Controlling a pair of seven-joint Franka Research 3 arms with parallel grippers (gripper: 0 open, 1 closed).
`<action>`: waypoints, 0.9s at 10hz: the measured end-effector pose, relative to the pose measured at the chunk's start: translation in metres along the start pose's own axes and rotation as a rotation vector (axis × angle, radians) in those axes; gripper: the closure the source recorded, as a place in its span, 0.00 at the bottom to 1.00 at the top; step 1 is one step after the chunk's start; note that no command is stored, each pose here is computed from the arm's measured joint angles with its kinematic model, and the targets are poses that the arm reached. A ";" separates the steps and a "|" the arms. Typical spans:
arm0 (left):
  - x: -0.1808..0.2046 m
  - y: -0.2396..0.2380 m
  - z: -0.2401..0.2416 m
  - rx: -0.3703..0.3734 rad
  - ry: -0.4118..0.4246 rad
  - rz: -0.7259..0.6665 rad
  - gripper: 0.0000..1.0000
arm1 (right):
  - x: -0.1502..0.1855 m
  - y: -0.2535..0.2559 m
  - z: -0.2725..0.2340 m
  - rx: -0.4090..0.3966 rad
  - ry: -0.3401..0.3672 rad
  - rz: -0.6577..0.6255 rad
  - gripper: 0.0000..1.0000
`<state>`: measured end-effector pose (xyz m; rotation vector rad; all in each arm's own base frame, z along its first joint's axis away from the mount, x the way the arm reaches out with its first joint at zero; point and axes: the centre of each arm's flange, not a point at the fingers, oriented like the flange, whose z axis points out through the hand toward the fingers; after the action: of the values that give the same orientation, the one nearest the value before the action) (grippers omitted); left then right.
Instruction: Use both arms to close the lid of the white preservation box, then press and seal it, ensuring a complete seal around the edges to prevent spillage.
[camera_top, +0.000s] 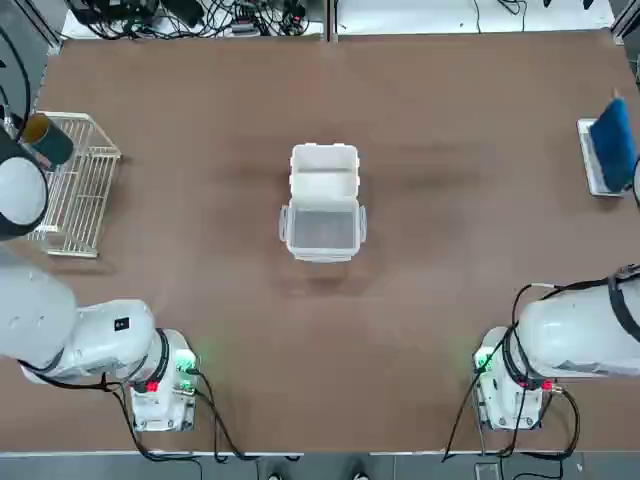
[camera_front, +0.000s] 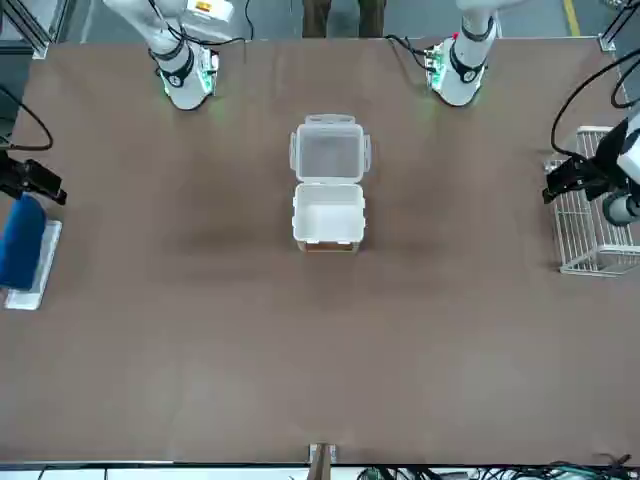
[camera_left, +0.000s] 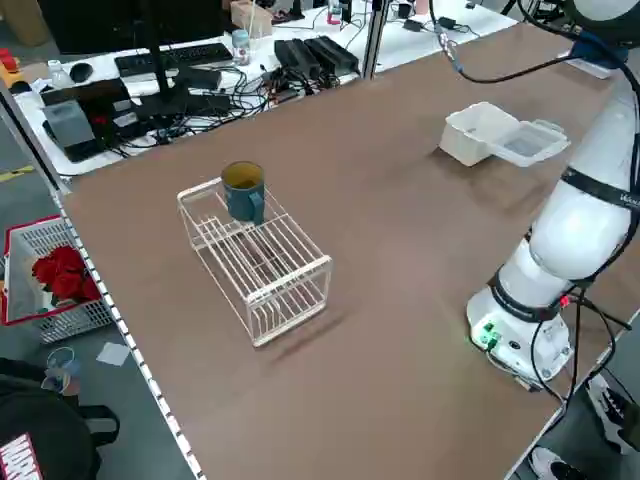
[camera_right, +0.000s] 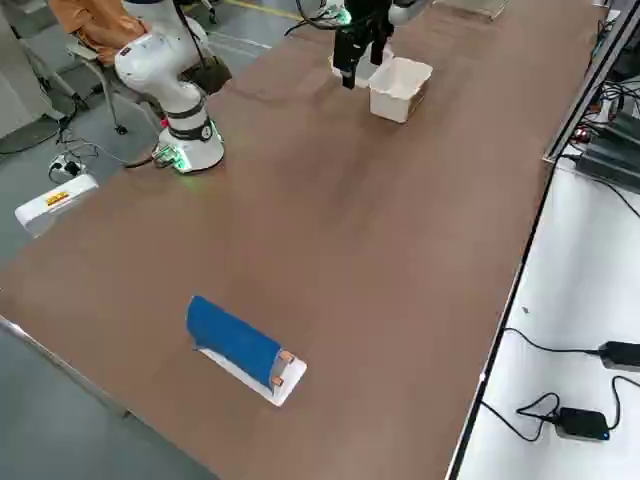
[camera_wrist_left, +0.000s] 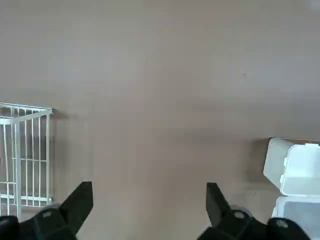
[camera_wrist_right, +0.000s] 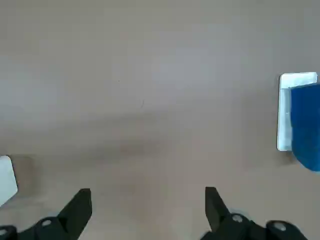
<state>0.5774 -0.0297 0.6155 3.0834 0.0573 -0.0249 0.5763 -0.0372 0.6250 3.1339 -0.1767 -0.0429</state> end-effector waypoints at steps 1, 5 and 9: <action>0.000 0.003 -0.001 0.000 0.001 0.005 0.00 | 0.000 0.000 0.001 0.000 -0.002 0.009 0.00; -0.001 0.005 -0.002 -0.001 0.003 0.010 0.00 | -0.003 -0.032 0.008 0.017 -0.025 0.155 0.00; 0.005 0.013 0.016 -0.041 -0.036 -0.076 0.03 | -0.029 -0.156 0.031 0.037 -0.098 0.450 0.00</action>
<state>0.5830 -0.0436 0.5999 3.0374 0.1706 -0.0812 0.5646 0.1214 0.5941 3.0445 -0.8821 -0.1918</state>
